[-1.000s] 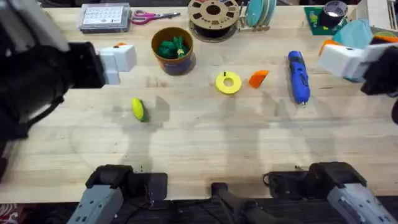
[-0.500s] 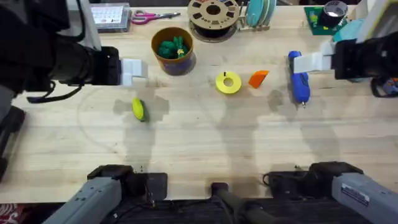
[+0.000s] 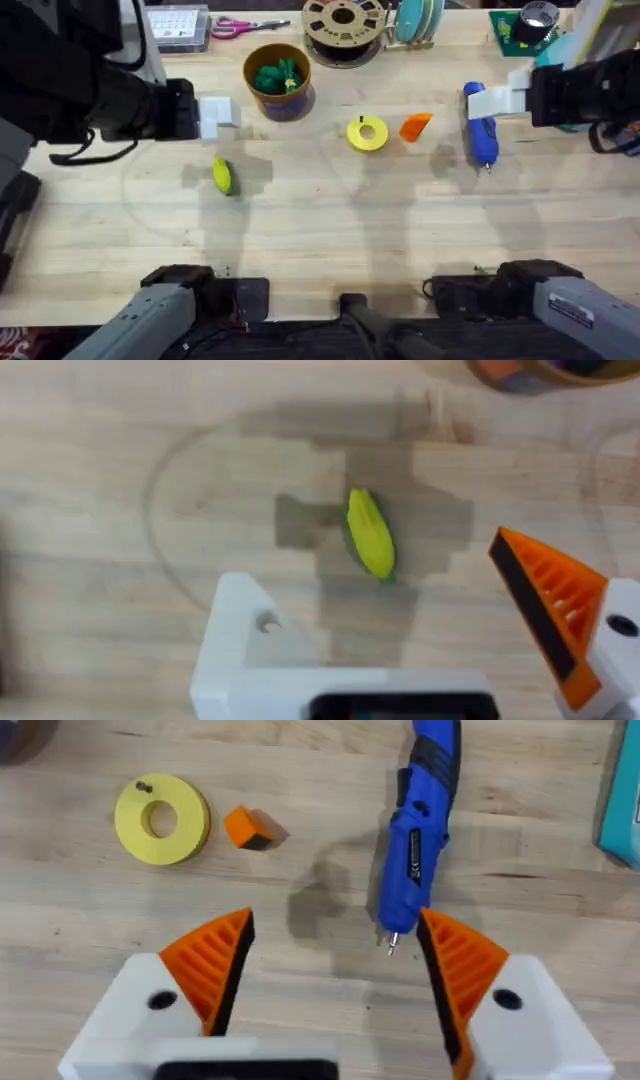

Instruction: Pick up the gripper from the table and insert it into the empty holder that is missing its gripper. Then pick up a screw, insert it into the mounting hole, and use the screwdriver to tighten it. Finally, clean up the table by picking up the vegetable and placing it into the bucket.

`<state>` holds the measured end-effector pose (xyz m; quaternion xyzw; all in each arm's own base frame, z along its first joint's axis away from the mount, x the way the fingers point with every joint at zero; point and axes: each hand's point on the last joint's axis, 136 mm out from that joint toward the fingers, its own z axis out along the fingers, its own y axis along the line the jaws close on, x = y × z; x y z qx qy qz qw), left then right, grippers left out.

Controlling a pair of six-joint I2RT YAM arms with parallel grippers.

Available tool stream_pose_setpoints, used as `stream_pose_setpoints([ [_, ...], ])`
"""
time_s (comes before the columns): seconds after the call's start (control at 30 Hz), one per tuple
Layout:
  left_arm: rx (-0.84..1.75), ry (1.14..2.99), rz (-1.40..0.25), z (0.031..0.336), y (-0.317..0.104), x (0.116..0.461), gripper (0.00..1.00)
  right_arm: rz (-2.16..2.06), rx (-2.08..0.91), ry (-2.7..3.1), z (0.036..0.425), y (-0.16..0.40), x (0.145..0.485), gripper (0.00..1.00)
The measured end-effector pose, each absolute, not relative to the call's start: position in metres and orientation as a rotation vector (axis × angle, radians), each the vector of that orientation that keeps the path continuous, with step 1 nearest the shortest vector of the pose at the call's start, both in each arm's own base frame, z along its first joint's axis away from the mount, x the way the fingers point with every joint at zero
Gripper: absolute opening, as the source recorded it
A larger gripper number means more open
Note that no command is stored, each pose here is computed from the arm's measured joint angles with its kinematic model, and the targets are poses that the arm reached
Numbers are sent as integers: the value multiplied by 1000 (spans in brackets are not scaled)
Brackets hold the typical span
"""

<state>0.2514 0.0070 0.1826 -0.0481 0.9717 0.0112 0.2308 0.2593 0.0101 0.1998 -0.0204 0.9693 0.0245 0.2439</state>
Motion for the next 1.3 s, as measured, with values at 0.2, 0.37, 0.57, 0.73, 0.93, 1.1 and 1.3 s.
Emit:
stream_pose_setpoints([
  [0.2, -516, 2825, -16, 158, 1, 222, 985, 67, -56, 2647, 200, 10, 259, 995],
  [0.37, -750, 2858, -12, 138, 1, 224, 985, 67, -56, 2647, 200, 10, 259, 995],
  [0.57, -879, 2930, 13, 100, -1, 226, 985, 67, -56, 2647, 200, 10, 259, 995],
  [0.73, -903, 3000, 35, 79, -2, 228, 992, 67, -56, 2648, 200, 10, 259, 995],
  [0.93, -893, 3052, 56, 60, -3, 235, 994, 67, -56, 2647, 200, 10, 259, 995],
  [1.1, -838, 3117, 72, 46, -3, 234, 993, 67, -56, 2647, 200, 10, 259, 995],
  [1.3, -807, 3116, 50, 43, 1, 239, 928, 67, -56, 2648, 200, 10, 259, 995],
])
